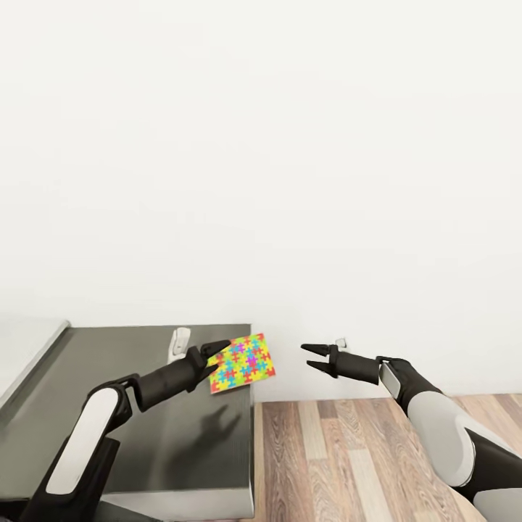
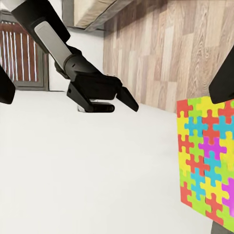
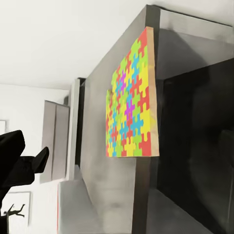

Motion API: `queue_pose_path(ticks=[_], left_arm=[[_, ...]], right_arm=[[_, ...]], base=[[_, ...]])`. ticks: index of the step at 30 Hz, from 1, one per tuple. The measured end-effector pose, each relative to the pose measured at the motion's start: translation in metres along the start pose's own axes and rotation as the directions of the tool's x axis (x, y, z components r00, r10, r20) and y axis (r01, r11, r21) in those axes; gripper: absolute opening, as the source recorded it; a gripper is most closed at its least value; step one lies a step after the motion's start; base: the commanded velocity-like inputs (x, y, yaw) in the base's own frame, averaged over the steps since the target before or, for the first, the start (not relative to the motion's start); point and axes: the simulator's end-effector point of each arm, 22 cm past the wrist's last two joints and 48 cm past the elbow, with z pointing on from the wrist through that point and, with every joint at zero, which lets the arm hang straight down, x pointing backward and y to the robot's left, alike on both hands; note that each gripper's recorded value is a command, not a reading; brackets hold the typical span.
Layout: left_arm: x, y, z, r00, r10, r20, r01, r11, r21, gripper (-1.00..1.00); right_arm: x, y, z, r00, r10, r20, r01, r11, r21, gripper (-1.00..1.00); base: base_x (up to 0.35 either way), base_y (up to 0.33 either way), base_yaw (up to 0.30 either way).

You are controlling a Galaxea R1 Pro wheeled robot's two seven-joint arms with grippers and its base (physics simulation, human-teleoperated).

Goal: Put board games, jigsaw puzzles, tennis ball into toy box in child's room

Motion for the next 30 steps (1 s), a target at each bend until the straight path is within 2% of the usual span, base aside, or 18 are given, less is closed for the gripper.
queue_pose_path(ticks=[10, 18, 30], left_arm=[[0.004, 0.006, 0.008, 1.0, 0.001, -0.001, -0.001, 1.0, 0.015, 1.0], [0.005, 0.003, 0.009, 1.0, 0.001, -0.001, -0.001, 0.999, 0.047, 1.0], [0.009, 0.018, 0.015, 1.0, 0.001, -0.003, 0.0, 0.998, 0.059, 1.0]], right_arm=[[0.0, -0.012, 0.001, 1.0, -0.003, 0.004, 0.003, 1.0, -0.001, 1.0], [-0.003, -0.019, -0.005, 1.0, -0.004, 0.012, 0.004, 1.0, 0.008, 1.0], [-0.001, -0.039, -0.003, 1.0, -0.006, 0.015, 0.006, 1.0, 0.013, 1.0]], base=[[0.0, 0.0, 0.211], [0.0, 0.0, 0.031], [0.0, 0.0, 0.001]])
